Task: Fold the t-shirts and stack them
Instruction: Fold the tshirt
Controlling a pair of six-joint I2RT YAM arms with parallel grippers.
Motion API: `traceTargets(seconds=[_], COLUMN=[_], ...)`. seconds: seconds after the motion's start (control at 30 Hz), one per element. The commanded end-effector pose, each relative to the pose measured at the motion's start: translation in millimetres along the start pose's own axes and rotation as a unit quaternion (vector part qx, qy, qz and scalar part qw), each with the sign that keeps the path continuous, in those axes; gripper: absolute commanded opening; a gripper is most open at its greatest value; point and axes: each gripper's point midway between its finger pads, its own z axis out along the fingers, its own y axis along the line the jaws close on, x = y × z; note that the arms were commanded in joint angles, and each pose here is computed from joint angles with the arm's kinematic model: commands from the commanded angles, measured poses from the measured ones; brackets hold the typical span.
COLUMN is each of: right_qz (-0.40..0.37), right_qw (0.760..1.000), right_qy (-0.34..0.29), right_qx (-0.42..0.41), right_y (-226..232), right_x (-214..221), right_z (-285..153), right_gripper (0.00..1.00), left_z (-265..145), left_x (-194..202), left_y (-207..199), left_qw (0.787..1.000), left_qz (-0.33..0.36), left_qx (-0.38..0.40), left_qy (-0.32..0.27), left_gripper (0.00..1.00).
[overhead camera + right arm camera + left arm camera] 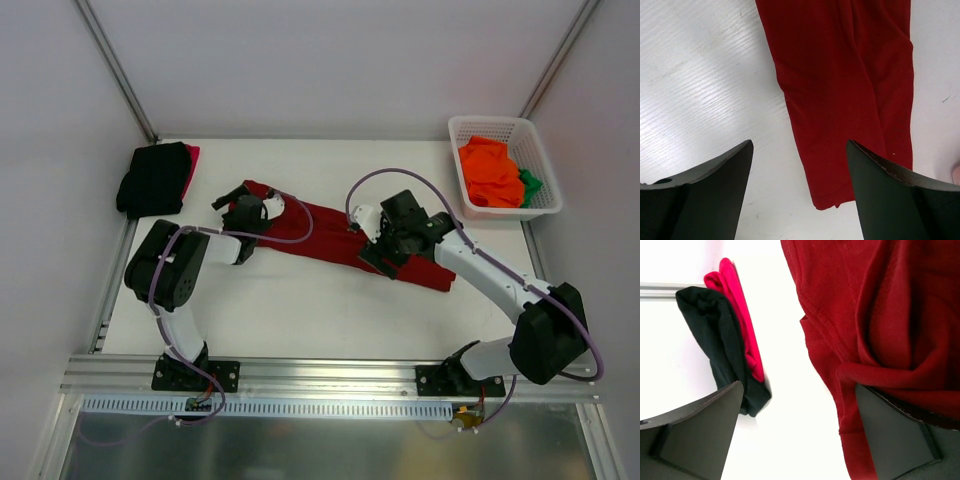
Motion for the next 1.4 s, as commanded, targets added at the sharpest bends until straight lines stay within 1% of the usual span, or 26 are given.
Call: traceTargets(seconds=[0.0,0.1,0.2,0.23,0.3,0.37,0.4,0.47,0.5,0.53,0.63,0.67,0.7,0.73,0.77,0.8,0.87,0.9,0.93,1.0,1.03,1.13,1.17,1.37], right_qz=[0.001,0.002,0.004,0.003,0.003,0.004,0.005,0.005,0.006,0.003,0.002,0.003,0.003,0.001,-0.009,-0.015,-0.032,-0.034,-0.038,-0.051,-0.058,-0.072,-0.076,-0.081], right_qw=[1.0,1.0,1.0,1.0,0.998,0.998,0.997,0.996,0.996,0.995,0.993,0.993,0.992,0.992,0.991,0.989,0.985,0.983,0.981,0.977,0.975,0.967,0.965,0.96], right_qy=[0.01,0.013,0.02,0.022,0.032,0.028,0.03,0.027,0.029,0.029,0.032,0.032,0.036,0.04,0.047,0.063,0.085,0.094,0.113,0.13,0.147,0.166,0.176,0.187], right_qx=[0.003,0.009,0.019,0.02,0.046,0.059,0.068,0.081,0.089,0.095,0.112,0.116,0.119,0.122,0.127,0.136,0.144,0.153,0.151,0.16,0.158,0.179,0.177,0.192], right_y=[0,-2,-6,-7,-17,-23,-27,-33,-37,-40,-51,-54,-58,-61,-65,-71,-78,-83,-84,-88,-87,-97,-96,-104], right_x=[2,3,5,4,6,3,2,-3,-4,-5,-11,-12,-13,-12,-11,-7,0,3,11,17,26,34,41,48], right_z=[2,3,4,5,2,-2,-4,-8,-10,-11,-13,-13,-11,-9,-6,1,10,14,24,32,40,46,51,55], right_gripper=[0.79,0.8,0.8,0.8,0.8,0.8,0.8,0.81,0.81,0.81,0.81,0.81,0.81,0.81,0.81,0.81,0.81,0.81,0.81,0.81,0.81,0.8,0.8,0.8], left_z=[-1,-2,-2,-3,-6,-11,-19,-29,-40,-47,-76,-84,-93,-104,-108,-113,-111,-112,-105,-98,-95,-85,-82,-69], left_x=[37,39,39,38,35,31,26,18,11,6,-15,-23,-39,-44,-49,-57,-64,-68,-66,-64,-62,-61,-61,-65], left_y=[-48,-34,-13,-3,24,38,57,74,93,102,128,127,117,114,106,86,57,36,16,-17,-24,-38,-38,-35], left_qw=[0.995,0.997,0.999,0.999,0.999,0.999,0.998,0.997,0.996,0.995,0.988,0.985,0.981,0.98,0.981,0.982,0.984,0.984,0.984,0.983,0.983,0.982,0.983,0.986], left_qz=[0.046,0.043,0.02,0.011,-0.012,-0.028,-0.046,-0.067,-0.078,-0.086,-0.137,-0.157,-0.157,-0.155,-0.139,-0.116,-0.085,-0.066,-0.051,-0.024,-0.019,-0.01,-0.001,0.009], left_qx=[0.074,0.048,0.019,0.007,-0.018,-0.021,-0.035,-0.04,-0.05,-0.054,-0.037,-0.018,0.021,0.031,0.043,0.058,0.085,0.104,0.122,0.153,0.158,0.169,0.164,0.14], left_qy=[0.039,0.038,0.035,0.032,0.029,0.024,0.015,0.003,-0.004,-0.012,-0.053,-0.073,-0.109,-0.122,-0.131,-0.135,-0.132,-0.131,-0.117,-0.1,-0.093,-0.085,-0.084,-0.085], left_gripper=[0.99,0.99,0.99,0.99,0.99,0.99,0.99,0.99,0.99,0.99,0.99,0.99,0.99,0.99,0.99,0.99,0.99,0.99,0.99,0.99,0.99,0.99,0.99,0.99])
